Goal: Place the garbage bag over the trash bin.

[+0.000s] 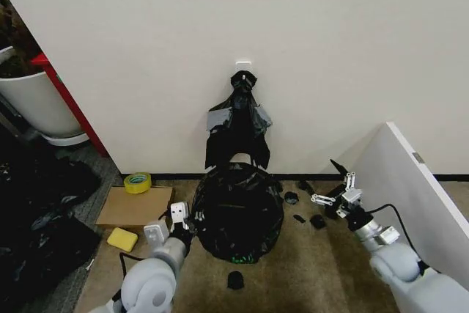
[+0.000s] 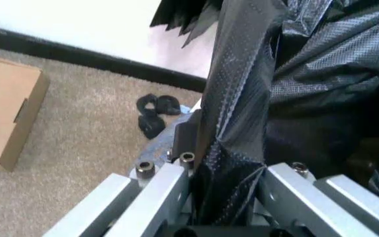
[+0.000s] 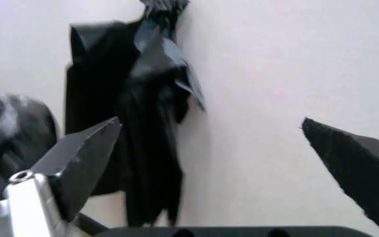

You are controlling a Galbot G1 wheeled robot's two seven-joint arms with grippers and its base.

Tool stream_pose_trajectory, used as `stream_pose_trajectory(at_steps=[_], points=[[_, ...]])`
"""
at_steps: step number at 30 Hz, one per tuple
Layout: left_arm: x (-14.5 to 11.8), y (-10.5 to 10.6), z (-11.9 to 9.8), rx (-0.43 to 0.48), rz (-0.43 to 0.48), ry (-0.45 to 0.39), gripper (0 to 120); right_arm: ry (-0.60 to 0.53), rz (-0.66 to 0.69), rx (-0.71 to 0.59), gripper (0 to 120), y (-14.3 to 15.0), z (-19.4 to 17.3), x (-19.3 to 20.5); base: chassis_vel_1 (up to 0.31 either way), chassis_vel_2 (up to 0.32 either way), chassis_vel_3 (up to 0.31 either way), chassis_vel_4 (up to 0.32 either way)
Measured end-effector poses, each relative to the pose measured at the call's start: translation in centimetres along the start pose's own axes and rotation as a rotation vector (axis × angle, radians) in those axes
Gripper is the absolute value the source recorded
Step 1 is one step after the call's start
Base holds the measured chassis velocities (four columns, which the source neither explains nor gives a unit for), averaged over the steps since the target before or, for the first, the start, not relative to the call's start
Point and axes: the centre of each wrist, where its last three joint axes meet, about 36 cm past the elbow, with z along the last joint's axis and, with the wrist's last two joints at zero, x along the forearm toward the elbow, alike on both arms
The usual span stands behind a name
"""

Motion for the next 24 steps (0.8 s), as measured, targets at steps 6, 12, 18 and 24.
stream_pose_trajectory(at_steps=[6, 12, 18, 24], points=[[1.6, -0.9, 1.5, -0.017, 0.016, -0.049, 1, 0.154, 0.085, -0.161, 74, 6.7, -7.3, -1.1, 0.000, 0.000, 0.000, 0.000], [3.3, -1.5, 3.3, -0.061, 0.041, -0.085, 1, 0.391, 0.093, -0.353, 53, 11.2, -14.2, -1.4, 0.000, 0.000, 0.000, 0.000], [3.4, -1.6, 4.1, -0.072, 0.038, -0.090, 1, 0.495, 0.022, -0.477, 28, 13.8, -16.6, -0.8, 0.000, 0.000, 0.000, 0.000], [2.4, -1.9, 4.4, -0.058, 0.037, -0.096, 1, 0.491, -0.019, -0.424, 7, 15.0, -15.5, -0.4, 0.000, 0.000, 0.000, 0.000]])
